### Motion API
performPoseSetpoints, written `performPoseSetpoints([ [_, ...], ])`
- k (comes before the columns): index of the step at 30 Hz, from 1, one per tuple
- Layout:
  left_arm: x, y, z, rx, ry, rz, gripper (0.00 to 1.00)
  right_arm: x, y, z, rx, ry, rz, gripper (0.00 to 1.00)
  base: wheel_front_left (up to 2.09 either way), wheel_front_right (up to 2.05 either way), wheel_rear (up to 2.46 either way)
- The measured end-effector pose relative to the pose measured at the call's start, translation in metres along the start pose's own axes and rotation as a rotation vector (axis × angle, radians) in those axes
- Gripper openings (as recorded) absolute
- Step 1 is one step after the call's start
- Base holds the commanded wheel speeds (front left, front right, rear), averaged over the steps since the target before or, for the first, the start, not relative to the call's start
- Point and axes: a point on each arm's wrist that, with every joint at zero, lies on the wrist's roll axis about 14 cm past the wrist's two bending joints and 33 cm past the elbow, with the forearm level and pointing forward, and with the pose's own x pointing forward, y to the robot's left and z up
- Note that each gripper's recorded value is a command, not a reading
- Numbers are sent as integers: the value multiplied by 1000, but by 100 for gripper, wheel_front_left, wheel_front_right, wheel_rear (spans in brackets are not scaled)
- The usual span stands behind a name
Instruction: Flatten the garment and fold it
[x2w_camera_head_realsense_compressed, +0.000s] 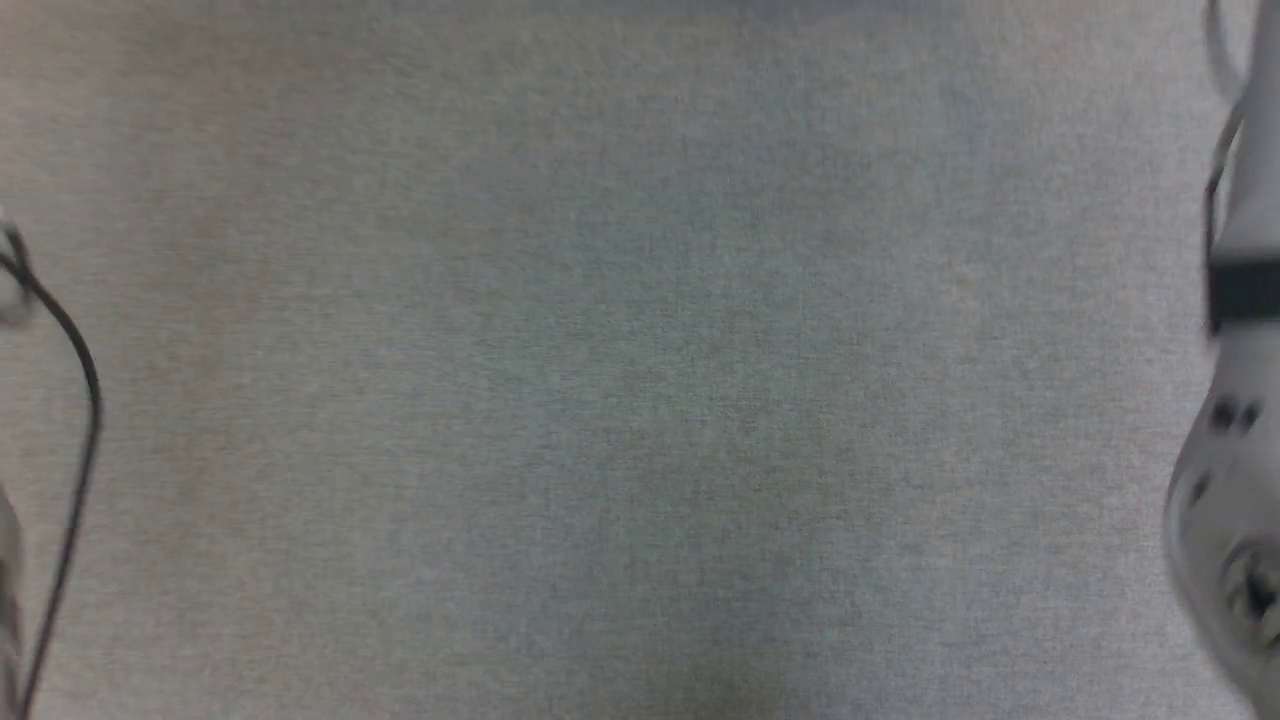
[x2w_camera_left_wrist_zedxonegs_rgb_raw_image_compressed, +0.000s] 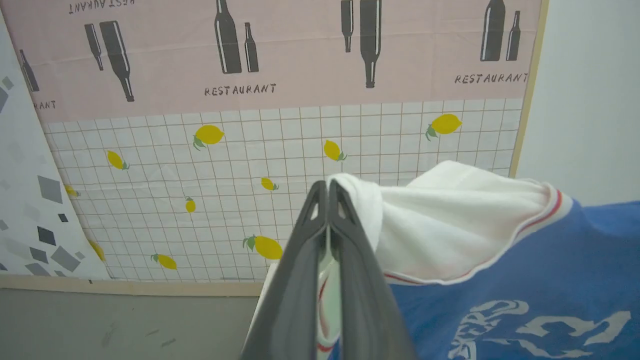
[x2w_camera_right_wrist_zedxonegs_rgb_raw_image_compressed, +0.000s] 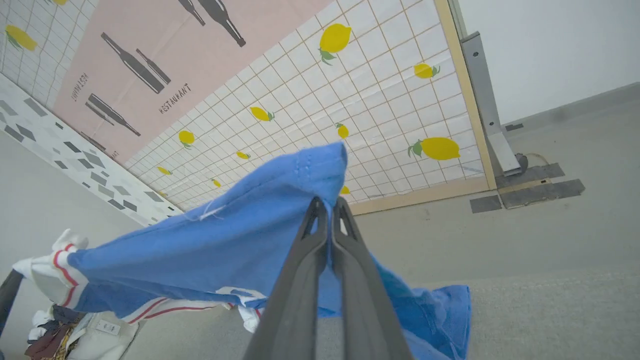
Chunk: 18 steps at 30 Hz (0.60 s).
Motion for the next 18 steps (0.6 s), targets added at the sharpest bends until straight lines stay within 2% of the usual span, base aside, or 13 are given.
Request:
performPoseSetpoints([
  [3,-33,2,-23,-32,78,3,0,-26,-6,-22,40,33,3,0,0,0,0],
  [8,-92,-5,-35,-77,142,-7,0,-88,-27,-60,32,103,-27,0,0,0,0],
  [9,-132,-13,-44,-111,203,-4,0,-126,-38,-78,32,138,-53,0,0,0,0],
  [18,-280,-29,-84,-238,500,83,0,-238,-64,-148,-49,366,-150,0,0,0,0],
])
